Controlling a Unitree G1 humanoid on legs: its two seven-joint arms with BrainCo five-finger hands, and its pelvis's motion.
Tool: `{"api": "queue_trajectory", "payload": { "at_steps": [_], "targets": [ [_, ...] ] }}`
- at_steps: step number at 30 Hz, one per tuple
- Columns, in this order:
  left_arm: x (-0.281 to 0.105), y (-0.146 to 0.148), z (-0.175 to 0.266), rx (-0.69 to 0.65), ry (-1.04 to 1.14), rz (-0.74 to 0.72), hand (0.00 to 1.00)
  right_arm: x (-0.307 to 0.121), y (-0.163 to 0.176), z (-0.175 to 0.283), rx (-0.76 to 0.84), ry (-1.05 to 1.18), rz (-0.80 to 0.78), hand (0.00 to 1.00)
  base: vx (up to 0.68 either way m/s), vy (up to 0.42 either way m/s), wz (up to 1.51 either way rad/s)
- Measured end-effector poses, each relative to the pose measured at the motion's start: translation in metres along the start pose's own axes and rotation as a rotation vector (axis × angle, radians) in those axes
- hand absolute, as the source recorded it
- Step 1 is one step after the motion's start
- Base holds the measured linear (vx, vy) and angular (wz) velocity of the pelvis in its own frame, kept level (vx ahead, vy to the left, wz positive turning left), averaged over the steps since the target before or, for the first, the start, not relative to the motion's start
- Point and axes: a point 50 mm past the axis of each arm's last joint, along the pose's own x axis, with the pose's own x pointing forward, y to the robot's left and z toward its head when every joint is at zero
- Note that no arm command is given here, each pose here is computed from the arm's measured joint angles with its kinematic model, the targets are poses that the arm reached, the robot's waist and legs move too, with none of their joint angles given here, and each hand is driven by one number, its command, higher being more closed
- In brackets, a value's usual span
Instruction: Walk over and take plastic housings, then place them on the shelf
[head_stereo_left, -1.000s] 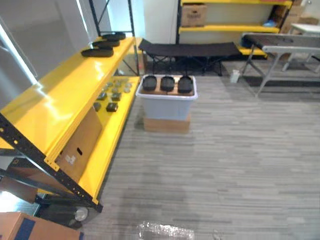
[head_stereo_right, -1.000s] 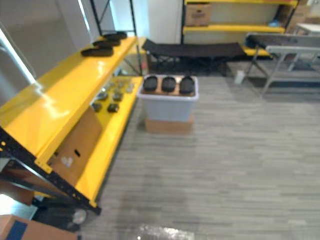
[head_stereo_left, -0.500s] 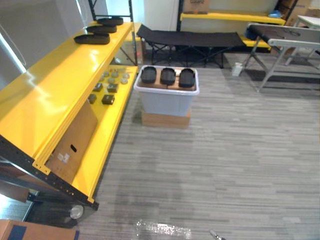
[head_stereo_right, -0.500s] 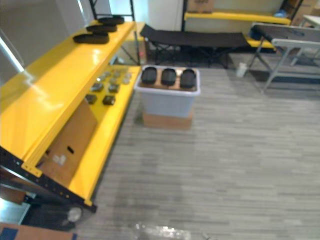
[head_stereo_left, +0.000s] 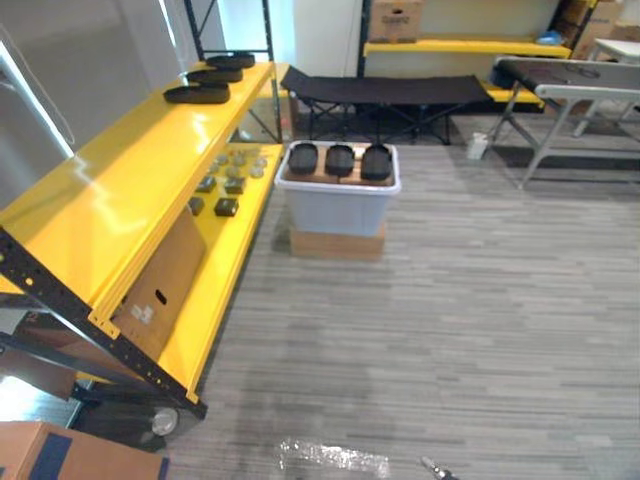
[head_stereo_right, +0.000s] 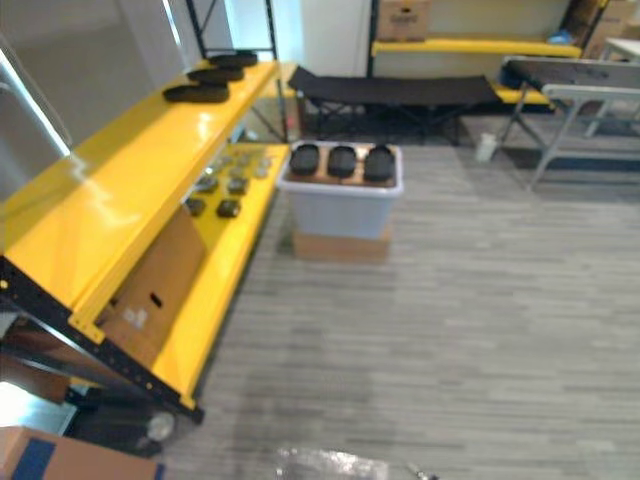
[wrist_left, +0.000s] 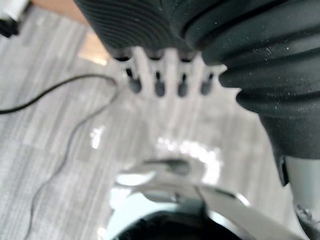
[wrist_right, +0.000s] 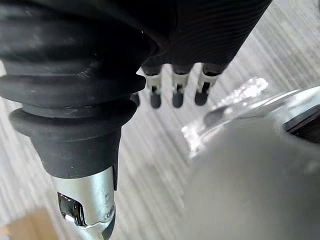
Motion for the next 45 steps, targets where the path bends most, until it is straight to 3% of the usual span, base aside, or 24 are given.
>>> {"api": "queue_trajectory", "payload": {
  "at_steps": [7, 14, 16, 21, 24, 27, 31, 36, 40, 45],
  "targets": [
    [0.000, 0.004, 0.011, -0.016, -0.010, 0.024, 0.00, -0.003, -0.002, -0.014, 0.053, 0.014, 0.009, 0.00, 0.15, 0.102, 0.11],
    [-0.003, -0.004, 0.037, -0.135, -0.094, -0.018, 0.00, -0.012, -0.013, -0.047, 0.089, 0.134, -0.019, 0.00, 0.36, 0.006, 0.12],
    [-0.003, -0.004, 0.029, -0.265, -0.084, -0.030, 0.00, -0.013, -0.019, -0.047, 0.048, 0.159, -0.019, 0.00, 0.50, -0.167, 0.13],
    [-0.003, -0.024, 0.029, -0.354, -0.098, -0.062, 0.00, -0.010, -0.044, -0.011, -0.145, 0.093, -0.076, 0.00, 0.48, -0.140, 0.02],
    [-0.004, -0.026, 0.030, -0.364, -0.107, -0.052, 0.00, 0.001, -0.019, 0.025, -0.176, -0.028, -0.019, 0.00, 0.45, -0.008, -0.38],
    [-0.003, -0.029, 0.019, -0.290, -0.095, -0.033, 0.00, 0.005, 0.013, 0.072, -0.154, -0.210, 0.048, 0.00, 0.32, 0.143, -0.31],
    [-0.001, -0.013, -0.011, -0.253, -0.021, 0.018, 0.00, 0.005, 0.039, 0.084, -0.156, -0.259, 0.108, 0.00, 0.39, 0.213, -0.51],
    [-0.001, -0.003, -0.003, -0.183, -0.073, 0.063, 0.00, 0.008, 0.044, 0.071, -0.190, -0.205, 0.140, 0.00, 0.44, 0.157, -0.30],
    [-0.010, -0.019, 0.064, -0.161, -0.289, -0.005, 0.00, 0.009, 0.045, 0.065, -0.223, -0.173, 0.134, 0.00, 0.27, -0.011, -0.17],
    [-0.013, -0.024, 0.081, -0.295, -0.328, -0.047, 0.00, 0.008, 0.029, 0.057, -0.223, -0.142, 0.088, 0.00, 0.23, -0.151, -0.02]
  ]
}}
